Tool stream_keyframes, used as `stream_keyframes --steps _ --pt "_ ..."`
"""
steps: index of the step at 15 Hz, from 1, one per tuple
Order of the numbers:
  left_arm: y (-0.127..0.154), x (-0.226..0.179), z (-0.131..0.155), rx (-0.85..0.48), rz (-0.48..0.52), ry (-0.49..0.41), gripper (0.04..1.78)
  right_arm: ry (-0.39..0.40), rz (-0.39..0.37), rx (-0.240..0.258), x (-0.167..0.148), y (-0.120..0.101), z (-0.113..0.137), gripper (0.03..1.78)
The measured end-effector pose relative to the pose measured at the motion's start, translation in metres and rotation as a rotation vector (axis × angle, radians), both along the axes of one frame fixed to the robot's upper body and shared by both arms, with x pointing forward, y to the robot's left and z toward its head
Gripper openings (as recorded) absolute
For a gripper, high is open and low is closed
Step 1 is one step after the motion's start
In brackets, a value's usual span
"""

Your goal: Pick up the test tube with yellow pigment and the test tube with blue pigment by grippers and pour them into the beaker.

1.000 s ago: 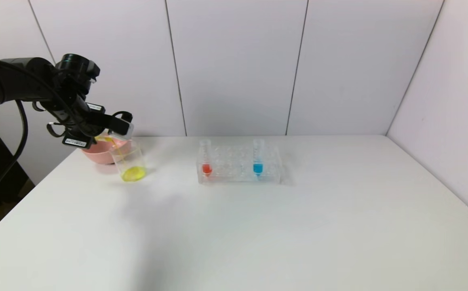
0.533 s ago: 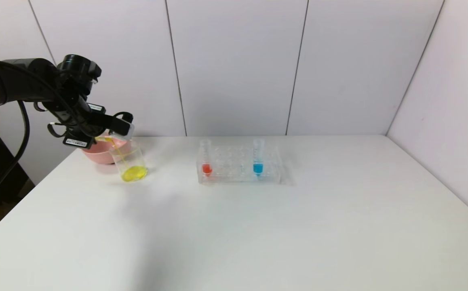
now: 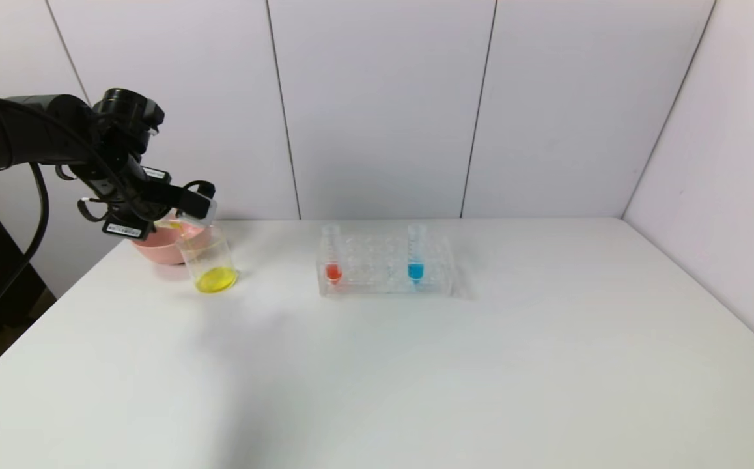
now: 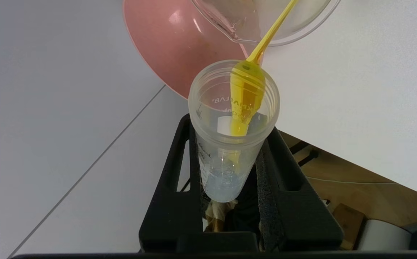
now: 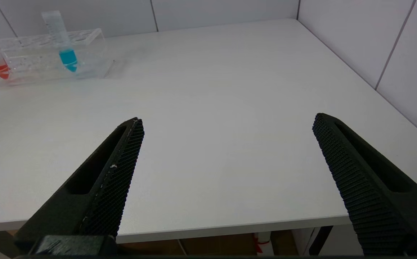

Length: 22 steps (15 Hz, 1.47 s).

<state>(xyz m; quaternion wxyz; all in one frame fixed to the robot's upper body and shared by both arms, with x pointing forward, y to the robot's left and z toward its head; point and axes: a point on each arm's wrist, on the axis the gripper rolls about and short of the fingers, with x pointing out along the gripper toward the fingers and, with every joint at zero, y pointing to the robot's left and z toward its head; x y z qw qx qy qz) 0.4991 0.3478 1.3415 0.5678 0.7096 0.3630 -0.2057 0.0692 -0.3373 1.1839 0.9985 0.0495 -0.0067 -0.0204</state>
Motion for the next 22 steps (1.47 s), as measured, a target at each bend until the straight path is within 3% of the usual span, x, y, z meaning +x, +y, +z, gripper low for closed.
stream_keyframes --steps 19,22 --pt "-0.0046 0.0031 -0.0023 0.037 0.021 -0.002 0.45 0.000 0.000 0.000 0.0000 0.0000 0.0000 1.71" --pt "-0.0046 0.0047 0.0043 -0.010 0.044 -0.072 0.45 0.000 0.000 0.000 0.0000 0.0000 0.0000 1.71"
